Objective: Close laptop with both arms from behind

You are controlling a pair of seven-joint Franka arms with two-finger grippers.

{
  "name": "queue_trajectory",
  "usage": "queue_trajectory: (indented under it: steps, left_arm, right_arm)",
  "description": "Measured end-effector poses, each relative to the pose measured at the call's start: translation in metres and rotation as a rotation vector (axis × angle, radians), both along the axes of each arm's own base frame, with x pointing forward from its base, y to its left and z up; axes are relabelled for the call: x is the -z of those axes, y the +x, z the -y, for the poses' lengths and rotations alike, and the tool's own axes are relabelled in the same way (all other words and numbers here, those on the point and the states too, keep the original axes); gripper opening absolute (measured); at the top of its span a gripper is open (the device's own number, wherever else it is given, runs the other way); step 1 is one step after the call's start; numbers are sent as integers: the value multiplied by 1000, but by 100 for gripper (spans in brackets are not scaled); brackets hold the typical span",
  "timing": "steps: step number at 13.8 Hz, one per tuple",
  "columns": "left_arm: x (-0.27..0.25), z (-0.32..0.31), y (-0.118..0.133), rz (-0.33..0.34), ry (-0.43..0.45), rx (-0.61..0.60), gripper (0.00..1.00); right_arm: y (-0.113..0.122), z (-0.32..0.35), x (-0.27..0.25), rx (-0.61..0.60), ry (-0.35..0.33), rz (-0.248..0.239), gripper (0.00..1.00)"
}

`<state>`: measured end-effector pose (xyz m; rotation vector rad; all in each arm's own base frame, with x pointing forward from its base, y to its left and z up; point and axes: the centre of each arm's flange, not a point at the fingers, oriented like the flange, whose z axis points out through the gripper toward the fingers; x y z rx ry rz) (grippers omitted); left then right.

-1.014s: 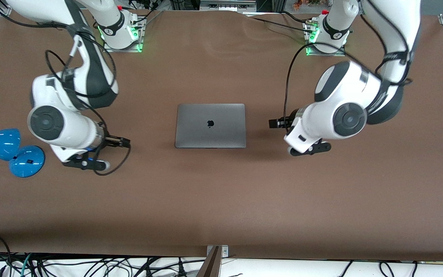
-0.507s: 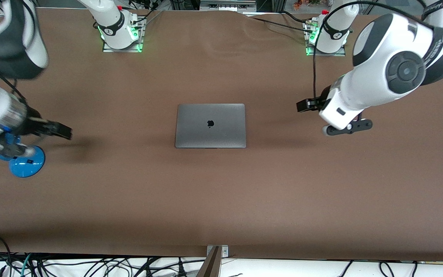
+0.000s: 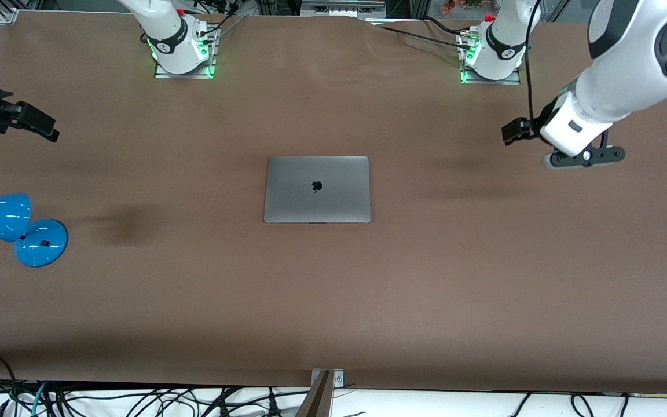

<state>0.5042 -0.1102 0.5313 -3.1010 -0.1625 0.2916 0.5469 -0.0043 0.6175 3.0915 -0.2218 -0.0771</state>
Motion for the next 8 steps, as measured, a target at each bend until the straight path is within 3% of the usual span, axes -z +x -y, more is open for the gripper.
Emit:
queue_trajectory:
  steps: [3, 8]
  left_arm:
    - [-15, -12, -35, 32, -2, 25, 100]
    - [-22, -65, -36, 54, -46, 52, 100]
  right_arm:
    - [0, -5, 13, -12, 2, -10, 100]
    - [-1, -8, 22, -18, 2, -18, 100]
